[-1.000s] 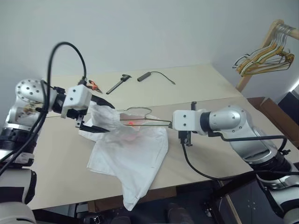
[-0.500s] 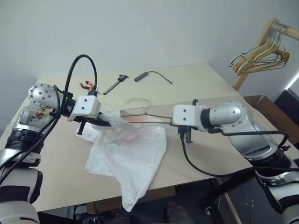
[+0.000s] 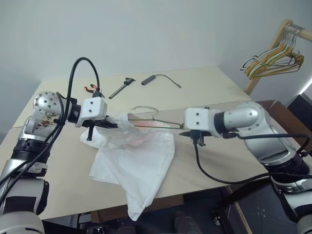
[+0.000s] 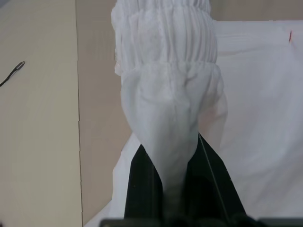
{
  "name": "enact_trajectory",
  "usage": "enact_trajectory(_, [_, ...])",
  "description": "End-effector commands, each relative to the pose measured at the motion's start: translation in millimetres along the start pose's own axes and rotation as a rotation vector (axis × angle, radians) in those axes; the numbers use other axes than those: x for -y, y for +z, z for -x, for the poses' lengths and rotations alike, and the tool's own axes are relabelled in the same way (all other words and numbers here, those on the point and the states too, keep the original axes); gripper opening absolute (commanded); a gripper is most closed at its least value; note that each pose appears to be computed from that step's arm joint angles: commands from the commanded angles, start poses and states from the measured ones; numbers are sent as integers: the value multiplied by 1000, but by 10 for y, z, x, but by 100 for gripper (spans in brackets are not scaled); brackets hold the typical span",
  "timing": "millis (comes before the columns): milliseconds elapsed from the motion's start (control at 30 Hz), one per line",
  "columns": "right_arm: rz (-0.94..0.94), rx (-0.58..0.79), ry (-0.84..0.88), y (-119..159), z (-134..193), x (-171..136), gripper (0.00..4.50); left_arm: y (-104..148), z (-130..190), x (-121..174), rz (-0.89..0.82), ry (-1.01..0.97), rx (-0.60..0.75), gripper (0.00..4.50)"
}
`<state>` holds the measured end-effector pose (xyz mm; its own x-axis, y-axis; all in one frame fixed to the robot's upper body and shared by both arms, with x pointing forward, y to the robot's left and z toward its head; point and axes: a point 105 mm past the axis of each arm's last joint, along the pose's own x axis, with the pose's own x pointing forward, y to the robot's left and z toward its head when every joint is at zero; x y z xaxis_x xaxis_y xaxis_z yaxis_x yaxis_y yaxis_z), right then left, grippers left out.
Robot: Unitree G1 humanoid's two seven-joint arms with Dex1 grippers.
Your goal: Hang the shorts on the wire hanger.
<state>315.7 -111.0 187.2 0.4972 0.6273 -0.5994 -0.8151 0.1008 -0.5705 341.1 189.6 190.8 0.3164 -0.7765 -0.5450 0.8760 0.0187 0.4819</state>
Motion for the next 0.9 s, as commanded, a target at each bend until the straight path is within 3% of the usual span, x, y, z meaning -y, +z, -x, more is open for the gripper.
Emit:
enact_trajectory(33, [-79,8,-142,-61,248,215,291,92,131,-115,27,85,59,0])
enact_trajectory(167, [-246,-32,-303,-377,498,367,430,80,186,-136,55,109,67,0])
enact_trajectory(200, [-279,-31,-317,-444,531,356,446,80,194,-140,61,113,69,0])
enact_trajectory(333, [-410,17,-308,-619,444,168,446,77,223,-179,72,144,71,0])
enact_trajectory(433, [-528,111,-308,-663,75,61,446,92,245,-206,88,167,85,0])
enact_trajectory(633, [-740,331,-244,-499,-653,-10,446,131,243,-150,94,168,97,0])
enact_trajectory(833, [-800,415,-108,-282,-928,-100,446,136,271,-105,100,177,89,0])
enact_trajectory(900, [-791,399,-54,-239,-1033,-180,409,136,278,-94,105,185,90,0])
